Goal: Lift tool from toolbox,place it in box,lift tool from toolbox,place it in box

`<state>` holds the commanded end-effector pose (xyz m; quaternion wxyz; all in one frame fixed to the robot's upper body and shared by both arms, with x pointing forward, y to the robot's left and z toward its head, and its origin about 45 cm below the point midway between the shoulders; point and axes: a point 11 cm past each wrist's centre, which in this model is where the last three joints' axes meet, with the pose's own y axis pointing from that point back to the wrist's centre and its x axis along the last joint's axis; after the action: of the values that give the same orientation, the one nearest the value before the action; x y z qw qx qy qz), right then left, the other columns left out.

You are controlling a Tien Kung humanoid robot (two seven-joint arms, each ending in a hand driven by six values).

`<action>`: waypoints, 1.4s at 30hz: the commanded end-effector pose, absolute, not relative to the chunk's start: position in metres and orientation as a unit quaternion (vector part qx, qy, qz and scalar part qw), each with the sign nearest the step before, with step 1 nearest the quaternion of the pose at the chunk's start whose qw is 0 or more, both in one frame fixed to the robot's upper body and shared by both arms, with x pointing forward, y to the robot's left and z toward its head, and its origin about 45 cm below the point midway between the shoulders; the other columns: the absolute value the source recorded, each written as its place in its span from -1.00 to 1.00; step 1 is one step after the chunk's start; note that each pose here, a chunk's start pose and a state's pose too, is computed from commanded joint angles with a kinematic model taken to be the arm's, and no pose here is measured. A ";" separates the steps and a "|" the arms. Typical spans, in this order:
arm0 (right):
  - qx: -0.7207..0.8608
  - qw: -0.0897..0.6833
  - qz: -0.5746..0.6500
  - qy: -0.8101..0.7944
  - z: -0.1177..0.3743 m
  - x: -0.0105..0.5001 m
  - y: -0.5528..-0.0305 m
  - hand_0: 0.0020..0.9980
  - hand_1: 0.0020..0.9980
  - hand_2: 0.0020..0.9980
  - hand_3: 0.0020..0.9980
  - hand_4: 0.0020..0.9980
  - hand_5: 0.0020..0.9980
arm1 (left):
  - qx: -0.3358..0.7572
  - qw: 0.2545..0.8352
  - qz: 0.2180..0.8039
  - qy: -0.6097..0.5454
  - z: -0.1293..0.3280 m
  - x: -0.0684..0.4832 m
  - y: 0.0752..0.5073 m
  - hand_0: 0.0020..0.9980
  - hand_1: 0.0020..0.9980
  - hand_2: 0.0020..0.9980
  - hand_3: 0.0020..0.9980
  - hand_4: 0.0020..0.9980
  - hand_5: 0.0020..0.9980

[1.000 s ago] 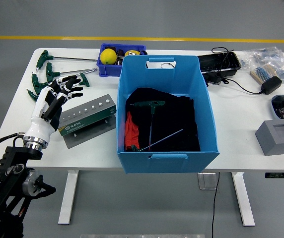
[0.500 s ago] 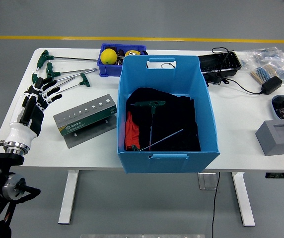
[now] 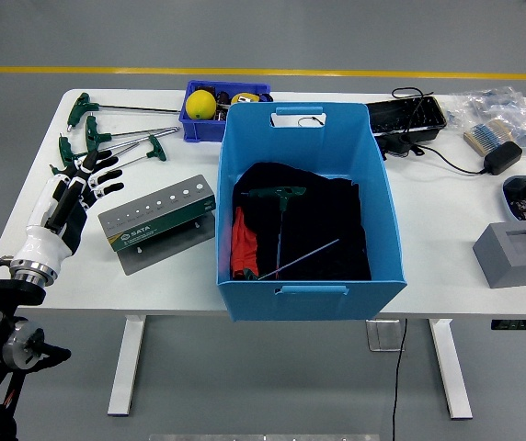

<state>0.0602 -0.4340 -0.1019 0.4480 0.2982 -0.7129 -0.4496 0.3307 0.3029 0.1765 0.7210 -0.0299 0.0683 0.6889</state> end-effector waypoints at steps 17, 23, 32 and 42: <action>0.300 0.449 -0.448 -0.713 -0.101 0.062 -0.435 0.26 0.21 0.35 0.10 0.52 0.33 | -0.041 0.716 0.693 0.072 0.176 0.331 0.303 0.56 0.65 0.77 0.55 0.84 0.54; 0.300 0.448 -0.449 -0.713 -0.101 0.062 -0.434 0.26 0.21 0.35 0.10 0.52 0.33 | -0.032 0.721 0.689 0.070 0.175 0.331 0.301 0.61 0.72 0.82 0.66 0.85 0.70; 0.300 0.449 -0.449 -0.712 -0.101 0.062 -0.435 0.26 0.21 0.35 0.10 0.52 0.33 | -0.017 0.730 0.680 0.066 0.172 0.330 0.298 0.68 0.84 0.92 0.73 0.85 0.99; 0.298 0.449 -0.449 -0.713 -0.101 0.062 -0.435 0.26 0.21 0.35 0.10 0.52 0.33 | -0.029 0.729 0.679 0.083 0.172 0.331 0.298 0.70 0.86 0.94 0.73 0.87 0.96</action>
<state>0.0619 -0.4353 -0.1012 0.4486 0.2983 -0.7128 -0.4491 0.3310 0.2981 0.1717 0.7287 -0.0286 0.0830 0.6791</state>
